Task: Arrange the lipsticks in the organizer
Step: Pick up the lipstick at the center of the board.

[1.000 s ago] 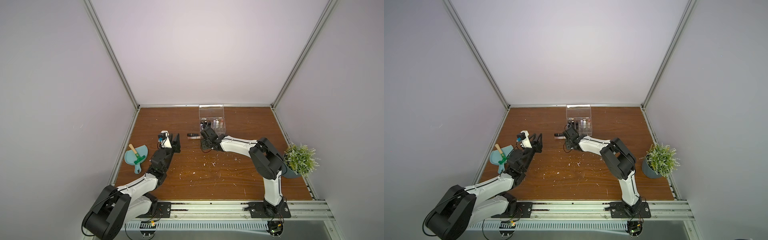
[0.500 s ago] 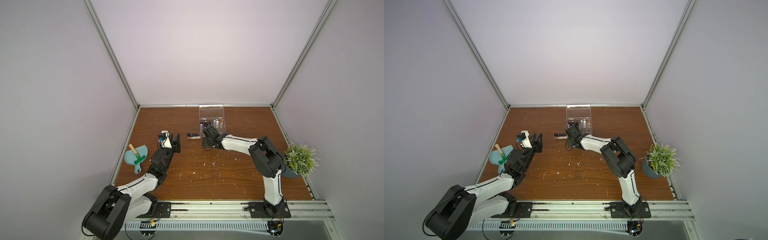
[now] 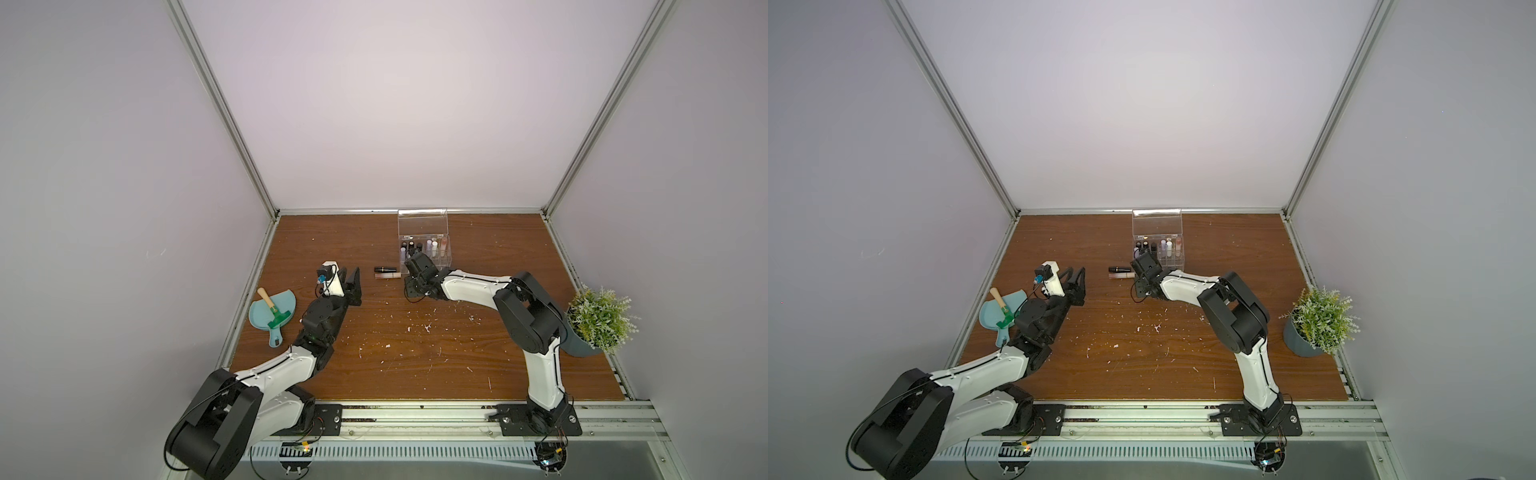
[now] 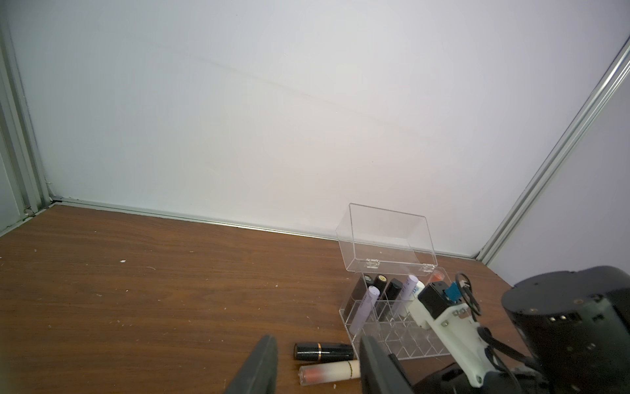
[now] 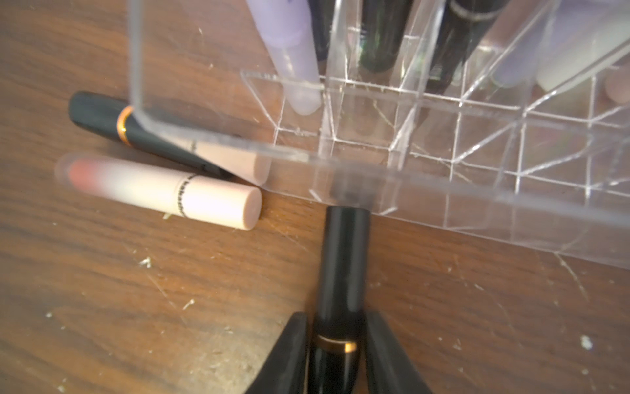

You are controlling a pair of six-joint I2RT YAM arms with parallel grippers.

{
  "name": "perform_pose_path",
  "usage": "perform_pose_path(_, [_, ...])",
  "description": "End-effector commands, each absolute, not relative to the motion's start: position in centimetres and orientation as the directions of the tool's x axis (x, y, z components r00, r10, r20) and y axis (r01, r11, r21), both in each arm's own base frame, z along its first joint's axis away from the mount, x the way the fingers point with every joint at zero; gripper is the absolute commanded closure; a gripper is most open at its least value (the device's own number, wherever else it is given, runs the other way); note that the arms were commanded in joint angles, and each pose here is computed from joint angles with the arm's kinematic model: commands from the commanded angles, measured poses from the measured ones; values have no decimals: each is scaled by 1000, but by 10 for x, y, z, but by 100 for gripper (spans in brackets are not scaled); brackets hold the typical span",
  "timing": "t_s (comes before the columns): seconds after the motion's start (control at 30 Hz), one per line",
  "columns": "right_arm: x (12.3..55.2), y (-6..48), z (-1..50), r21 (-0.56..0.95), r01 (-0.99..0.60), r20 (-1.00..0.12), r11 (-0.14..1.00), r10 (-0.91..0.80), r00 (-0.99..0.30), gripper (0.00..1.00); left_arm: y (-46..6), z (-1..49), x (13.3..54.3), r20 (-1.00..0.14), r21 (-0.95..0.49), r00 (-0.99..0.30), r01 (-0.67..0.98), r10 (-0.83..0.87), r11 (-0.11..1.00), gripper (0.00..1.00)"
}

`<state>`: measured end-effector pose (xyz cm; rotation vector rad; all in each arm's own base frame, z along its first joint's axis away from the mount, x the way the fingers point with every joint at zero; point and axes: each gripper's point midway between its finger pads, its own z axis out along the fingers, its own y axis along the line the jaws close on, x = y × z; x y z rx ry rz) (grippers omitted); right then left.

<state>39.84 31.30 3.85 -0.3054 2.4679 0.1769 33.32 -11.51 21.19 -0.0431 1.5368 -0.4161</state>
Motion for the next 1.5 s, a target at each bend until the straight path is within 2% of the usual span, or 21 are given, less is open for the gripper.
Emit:
perform_pose_path(0.0, [385,314,45,72,-278,-600,958,-181,-779,72,-117,221,334,-955,-287,0,256,-297,923,56])
perform_pose_path(0.2, [371,315,57,104,-316,-603,943,-193,-774,76,-147,225,347,-968,-249,-95,362,-230,898,52])
perform_pose_path(0.4, [353,313,98,169,-378,-652,910,-185,-736,77,-158,234,346,-955,-297,-121,434,-272,850,51])
perform_pose_path(0.6, [329,309,144,225,-457,-690,861,-191,-698,77,-175,244,348,-900,-434,-244,576,-361,693,48])
perform_pose_path(0.77, [306,315,175,305,-543,-713,783,-190,-675,76,-195,258,341,-872,-485,-321,667,-369,565,45])
perform_pose_path(0.83, [298,319,186,342,-570,-722,747,-180,-669,76,-203,265,336,-860,-503,-348,699,-372,509,40])
perform_pose_path(0.93, [288,323,202,383,-604,-739,699,-160,-655,76,-214,273,329,-847,-523,-391,737,-360,429,24])
perform_pose_path(1.07, [280,324,224,414,-634,-765,654,-128,-631,77,-225,276,322,-832,-545,-445,766,-331,341,16])
perform_pose_path(1.3, [269,329,248,453,-670,-785,588,-92,-612,77,-244,276,311,-807,-580,-521,788,-278,208,16])
perform_pose_path(1.47, [269,326,256,449,-673,-798,587,-76,-598,78,-258,279,300,-808,-579,-541,802,-234,146,20])
